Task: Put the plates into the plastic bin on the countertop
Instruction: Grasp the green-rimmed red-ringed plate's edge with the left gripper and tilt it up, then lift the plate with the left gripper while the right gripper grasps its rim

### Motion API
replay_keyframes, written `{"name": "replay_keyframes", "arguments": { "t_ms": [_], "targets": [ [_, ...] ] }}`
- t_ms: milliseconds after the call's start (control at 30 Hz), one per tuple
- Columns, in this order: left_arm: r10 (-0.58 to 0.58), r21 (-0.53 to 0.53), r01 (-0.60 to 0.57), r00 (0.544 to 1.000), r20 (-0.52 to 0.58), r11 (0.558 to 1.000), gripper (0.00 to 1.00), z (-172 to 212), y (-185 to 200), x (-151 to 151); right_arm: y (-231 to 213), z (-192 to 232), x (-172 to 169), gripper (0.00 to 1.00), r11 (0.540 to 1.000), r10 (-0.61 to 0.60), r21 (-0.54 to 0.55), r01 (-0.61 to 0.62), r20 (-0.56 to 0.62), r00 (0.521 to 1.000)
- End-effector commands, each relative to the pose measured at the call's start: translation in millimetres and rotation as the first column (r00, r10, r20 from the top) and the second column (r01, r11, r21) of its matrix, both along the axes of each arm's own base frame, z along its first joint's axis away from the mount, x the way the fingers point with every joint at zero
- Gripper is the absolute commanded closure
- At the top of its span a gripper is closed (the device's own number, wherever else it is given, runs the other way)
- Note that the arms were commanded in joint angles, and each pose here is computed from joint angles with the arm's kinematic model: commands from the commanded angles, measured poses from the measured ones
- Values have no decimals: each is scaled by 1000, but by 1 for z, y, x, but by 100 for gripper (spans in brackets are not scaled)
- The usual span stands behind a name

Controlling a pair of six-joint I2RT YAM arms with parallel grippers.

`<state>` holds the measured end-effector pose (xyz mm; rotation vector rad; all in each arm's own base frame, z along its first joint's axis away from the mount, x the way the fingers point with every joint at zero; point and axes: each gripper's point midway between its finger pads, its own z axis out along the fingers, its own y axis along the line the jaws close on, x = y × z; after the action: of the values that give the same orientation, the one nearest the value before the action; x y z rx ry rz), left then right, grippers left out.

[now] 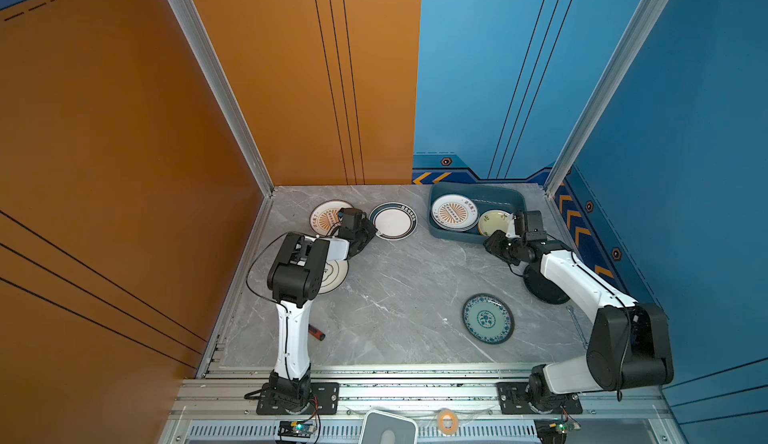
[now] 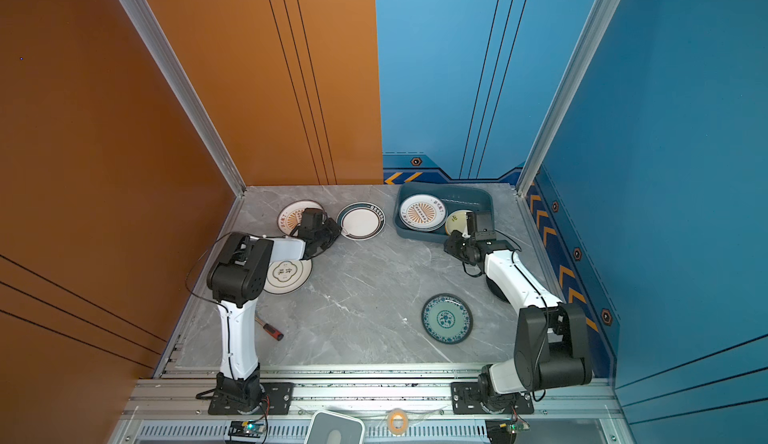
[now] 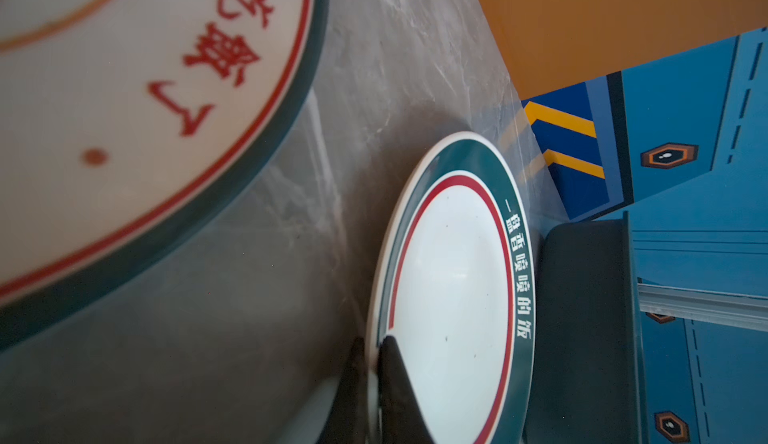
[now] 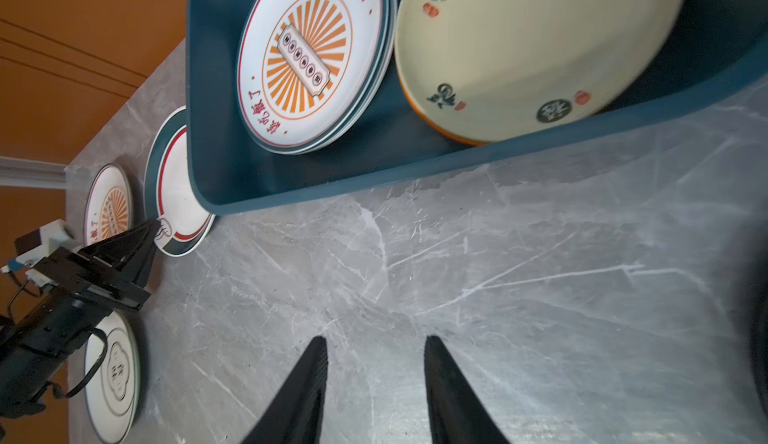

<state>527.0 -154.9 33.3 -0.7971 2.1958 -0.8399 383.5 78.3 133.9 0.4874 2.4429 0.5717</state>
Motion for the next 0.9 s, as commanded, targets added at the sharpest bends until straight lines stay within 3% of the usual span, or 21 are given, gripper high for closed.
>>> {"name": "replay_keyframes", "arguments": {
  "t_ms": [0, 233, 367, 600, 867],
  "targets": [
    [-74, 45, 79, 990, -119, 996, 100, -25, 7, -41, 27, 15, -7, 55, 990, 106, 83, -111, 55, 993],
    [-170, 13, 171, 983, -74, 985, 100, 13, 5, -92, 74, 21, -24, 48, 944, 242, 210, -255, 84, 967],
    [-206, -30, 205, 978, -42, 978, 100, 37, 6, -119, 97, 22, -36, 31, 919, 296, 241, -312, 101, 950],
    [-251, -28, 251, 968, 4, 968, 100, 82, 10, -154, 131, 11, -53, 28, 886, 350, 287, -364, 102, 931],
    [-273, -37, 276, 960, 58, 961, 100, 112, 6, -172, 180, 5, -61, 27, 806, 400, 409, -429, 157, 903]
  ]
}}
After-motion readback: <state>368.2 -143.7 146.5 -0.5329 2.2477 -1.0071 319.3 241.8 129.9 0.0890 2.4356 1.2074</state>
